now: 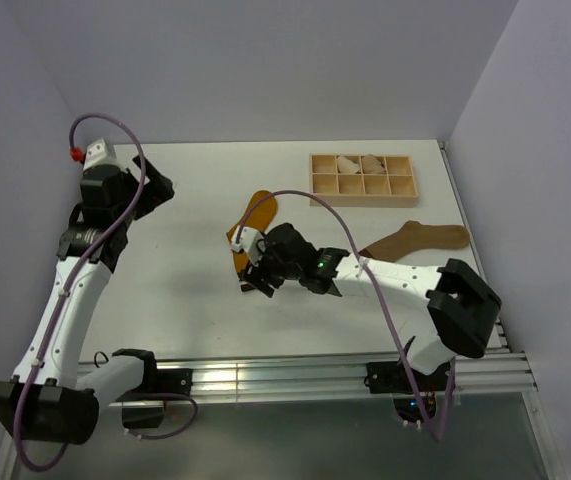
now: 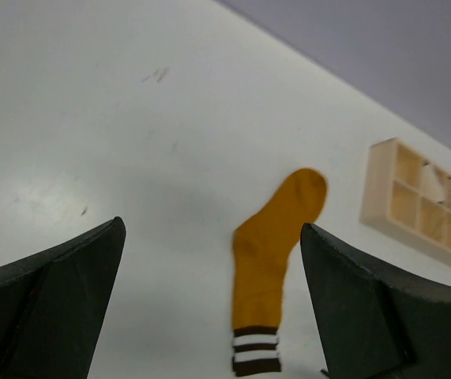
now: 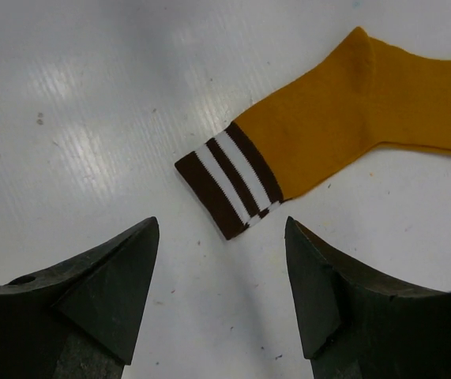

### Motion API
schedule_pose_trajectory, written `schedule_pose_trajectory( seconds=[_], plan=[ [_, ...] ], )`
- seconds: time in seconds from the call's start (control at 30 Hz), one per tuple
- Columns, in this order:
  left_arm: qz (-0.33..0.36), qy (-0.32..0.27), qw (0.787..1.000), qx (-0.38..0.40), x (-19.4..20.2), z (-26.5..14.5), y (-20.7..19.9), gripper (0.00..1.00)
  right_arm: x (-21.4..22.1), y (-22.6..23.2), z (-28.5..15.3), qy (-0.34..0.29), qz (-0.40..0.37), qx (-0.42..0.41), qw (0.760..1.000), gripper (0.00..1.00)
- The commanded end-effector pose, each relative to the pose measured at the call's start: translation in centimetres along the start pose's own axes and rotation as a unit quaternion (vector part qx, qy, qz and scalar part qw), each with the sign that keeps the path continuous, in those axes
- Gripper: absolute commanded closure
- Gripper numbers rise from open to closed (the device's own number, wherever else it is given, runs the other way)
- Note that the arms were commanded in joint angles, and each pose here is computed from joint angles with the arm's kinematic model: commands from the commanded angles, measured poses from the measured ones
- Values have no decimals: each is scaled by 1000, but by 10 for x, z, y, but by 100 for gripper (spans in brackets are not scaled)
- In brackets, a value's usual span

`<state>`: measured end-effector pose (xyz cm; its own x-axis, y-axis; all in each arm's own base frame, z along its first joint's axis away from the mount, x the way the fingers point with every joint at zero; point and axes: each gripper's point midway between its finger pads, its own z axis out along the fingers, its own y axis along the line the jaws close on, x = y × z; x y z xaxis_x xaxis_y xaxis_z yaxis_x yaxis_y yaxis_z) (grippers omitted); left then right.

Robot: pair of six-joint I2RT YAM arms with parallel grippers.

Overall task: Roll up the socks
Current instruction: Roll the sock at the center of the board.

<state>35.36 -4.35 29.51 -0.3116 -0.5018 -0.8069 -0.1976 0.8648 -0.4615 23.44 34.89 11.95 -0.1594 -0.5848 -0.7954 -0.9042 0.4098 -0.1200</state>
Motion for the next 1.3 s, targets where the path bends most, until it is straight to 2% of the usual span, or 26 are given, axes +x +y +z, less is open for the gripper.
schedule_pose_trajectory(
  seconds=[0.0, 0.07, 0.5, 1.1, 1.27],
  plan=[
    [25, 23, 999, -35, 27, -9, 41, 0, -8, -4, 14, 6, -60, -5, 998, 28],
    [27, 20, 998, -53, 37, -7, 60, 1, 0, -2, 26, 29, -63, -15, 997, 31],
    [43, 46, 996, -65, 60, 3, 77, 0, 45, 7, 63, 102, -61, -45, 992, 35],
    [42, 57, 996, -61, 66, 5, 77, 2, 66, -4, 79, 118, -60, -14, 991, 40],
    [43, 59, 996, -60, 66, 5, 78, 2, 76, -5, 84, 142, -54, -15, 988, 50]
  ],
)
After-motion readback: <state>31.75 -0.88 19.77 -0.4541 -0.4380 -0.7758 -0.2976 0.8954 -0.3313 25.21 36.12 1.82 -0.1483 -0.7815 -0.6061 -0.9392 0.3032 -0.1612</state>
